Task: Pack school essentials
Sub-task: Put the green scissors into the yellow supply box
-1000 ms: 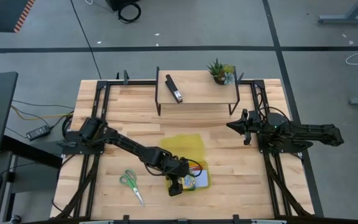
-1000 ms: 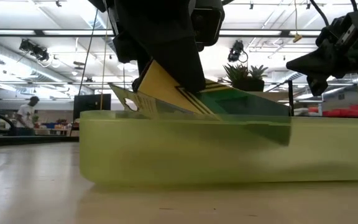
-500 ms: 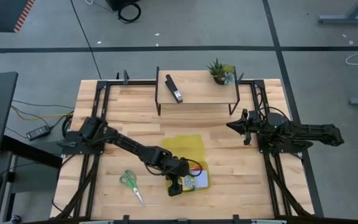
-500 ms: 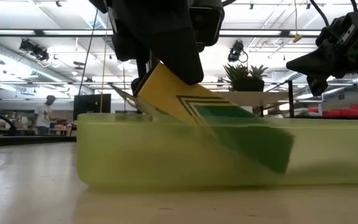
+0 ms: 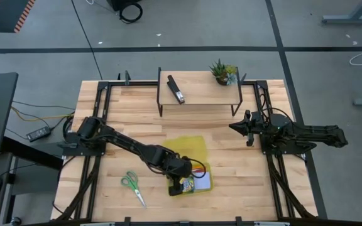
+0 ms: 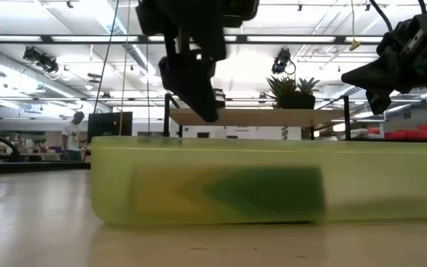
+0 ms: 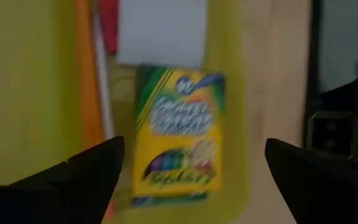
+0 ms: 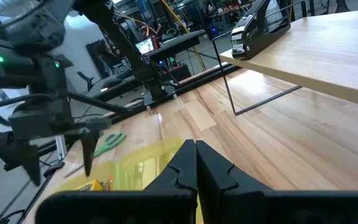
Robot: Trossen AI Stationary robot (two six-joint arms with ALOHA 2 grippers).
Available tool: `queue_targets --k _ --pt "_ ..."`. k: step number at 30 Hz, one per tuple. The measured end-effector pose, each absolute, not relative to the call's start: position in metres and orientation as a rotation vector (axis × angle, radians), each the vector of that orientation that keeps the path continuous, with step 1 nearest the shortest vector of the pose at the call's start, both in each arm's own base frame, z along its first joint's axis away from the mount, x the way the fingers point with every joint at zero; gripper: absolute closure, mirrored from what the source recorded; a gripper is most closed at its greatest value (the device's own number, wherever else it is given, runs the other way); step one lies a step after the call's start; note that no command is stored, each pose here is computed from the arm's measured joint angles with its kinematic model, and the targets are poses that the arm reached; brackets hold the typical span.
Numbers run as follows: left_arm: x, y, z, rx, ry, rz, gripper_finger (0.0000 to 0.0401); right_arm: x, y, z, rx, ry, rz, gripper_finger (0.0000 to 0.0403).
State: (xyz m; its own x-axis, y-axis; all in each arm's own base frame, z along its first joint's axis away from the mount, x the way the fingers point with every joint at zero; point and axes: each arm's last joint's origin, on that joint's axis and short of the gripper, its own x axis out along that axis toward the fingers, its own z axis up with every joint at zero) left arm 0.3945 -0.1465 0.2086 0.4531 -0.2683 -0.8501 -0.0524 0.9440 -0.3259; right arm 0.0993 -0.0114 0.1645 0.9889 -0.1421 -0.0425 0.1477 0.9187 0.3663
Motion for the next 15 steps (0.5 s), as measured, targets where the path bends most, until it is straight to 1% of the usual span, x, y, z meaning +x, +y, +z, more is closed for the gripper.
queue_targets --k 3,10,15 --pt "0.391 -0.147 0.216 -0.262 1.151 -0.116 0.0005 0.099 -0.011 0.164 0.378 0.015 -0.149 0.0397" --pt "0.364 -0.163 0.209 -0.093 1.345 -0.155 0.0005 0.099 -0.011 0.164 0.378 0.016 -0.149 0.0397" --pt "0.347 -0.174 0.22 -0.008 1.37 -0.188 0.0005 0.099 -0.011 0.164 0.378 0.016 -0.149 0.0397"
